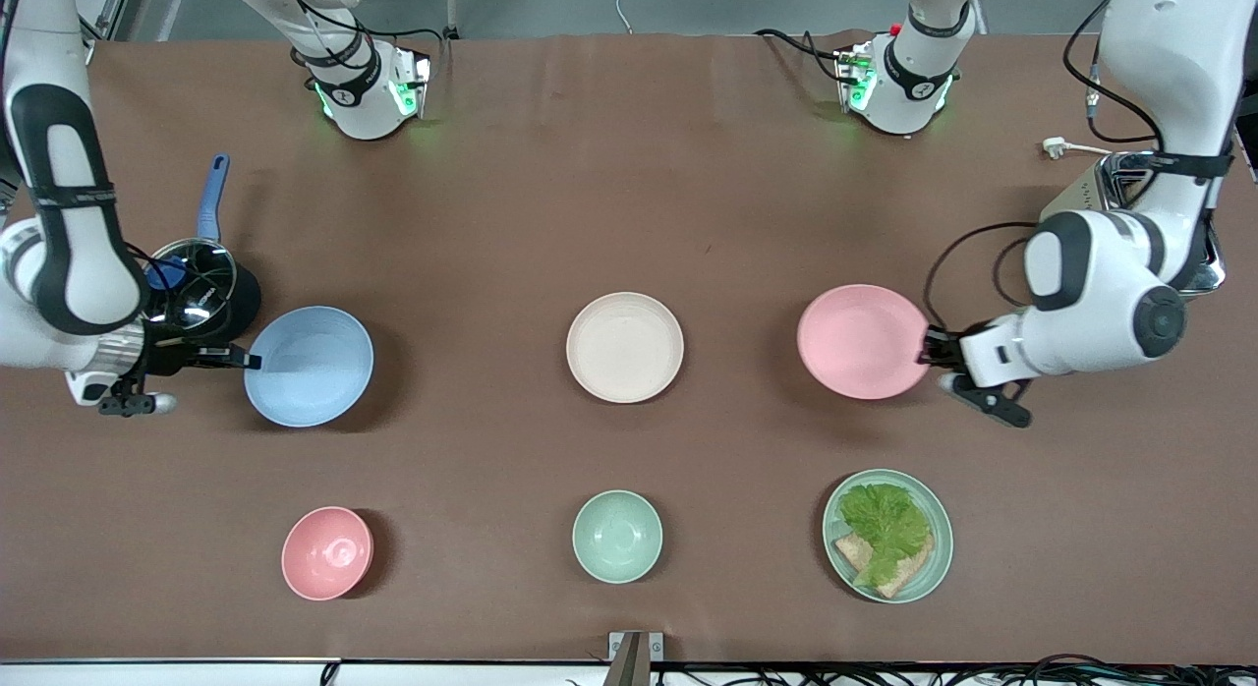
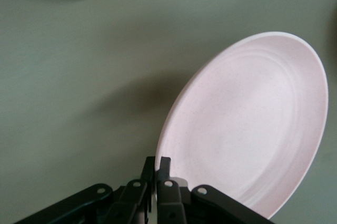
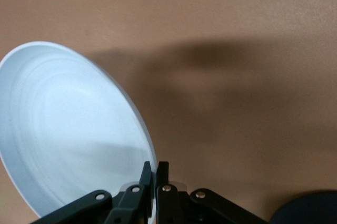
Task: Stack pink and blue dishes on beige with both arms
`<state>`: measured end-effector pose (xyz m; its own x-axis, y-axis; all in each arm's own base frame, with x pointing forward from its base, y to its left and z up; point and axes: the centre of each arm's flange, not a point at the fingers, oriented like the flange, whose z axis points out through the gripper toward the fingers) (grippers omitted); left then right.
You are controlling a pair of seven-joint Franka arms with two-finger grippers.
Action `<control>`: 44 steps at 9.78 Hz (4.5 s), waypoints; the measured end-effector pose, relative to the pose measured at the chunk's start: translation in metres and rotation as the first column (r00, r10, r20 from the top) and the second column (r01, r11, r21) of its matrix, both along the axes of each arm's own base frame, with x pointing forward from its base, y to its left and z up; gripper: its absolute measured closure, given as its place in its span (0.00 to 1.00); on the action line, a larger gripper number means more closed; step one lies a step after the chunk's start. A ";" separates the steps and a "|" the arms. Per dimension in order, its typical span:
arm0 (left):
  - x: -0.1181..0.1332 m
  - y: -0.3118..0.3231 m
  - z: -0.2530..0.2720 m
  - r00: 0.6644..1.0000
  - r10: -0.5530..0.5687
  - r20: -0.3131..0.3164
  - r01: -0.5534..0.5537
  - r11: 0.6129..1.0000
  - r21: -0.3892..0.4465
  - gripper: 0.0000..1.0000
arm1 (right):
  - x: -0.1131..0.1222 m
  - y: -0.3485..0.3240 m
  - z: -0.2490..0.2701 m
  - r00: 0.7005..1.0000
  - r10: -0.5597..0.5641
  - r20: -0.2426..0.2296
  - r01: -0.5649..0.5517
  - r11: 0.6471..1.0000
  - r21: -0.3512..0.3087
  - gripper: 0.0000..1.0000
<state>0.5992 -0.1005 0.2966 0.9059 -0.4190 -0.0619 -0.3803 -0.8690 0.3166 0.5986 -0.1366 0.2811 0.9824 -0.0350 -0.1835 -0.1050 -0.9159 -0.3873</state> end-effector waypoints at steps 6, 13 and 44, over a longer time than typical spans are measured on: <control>-0.056 -0.231 -0.044 0.989 0.139 -0.056 -0.140 0.990 -0.016 0.95 | 0.025 0.179 0.047 0.985 -0.117 -0.131 0.112 0.993 -0.039 0.95; -0.072 -0.295 -0.085 0.975 0.218 -0.041 -0.220 0.973 -0.064 0.95 | 0.001 0.320 0.041 0.976 -0.182 -0.121 0.179 0.983 -0.035 0.95; -0.083 0.000 0.380 0.919 0.316 0.237 -0.367 0.906 0.213 0.00 | -0.024 0.212 0.278 0.982 -0.100 0.162 0.160 0.895 -0.417 0.00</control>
<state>0.5162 -0.1009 0.6765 0.9949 -0.0756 0.0669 -0.0774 -0.9967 0.0247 0.5749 0.0758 0.5592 0.9778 -0.2091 0.0097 -0.2093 -0.9777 0.0186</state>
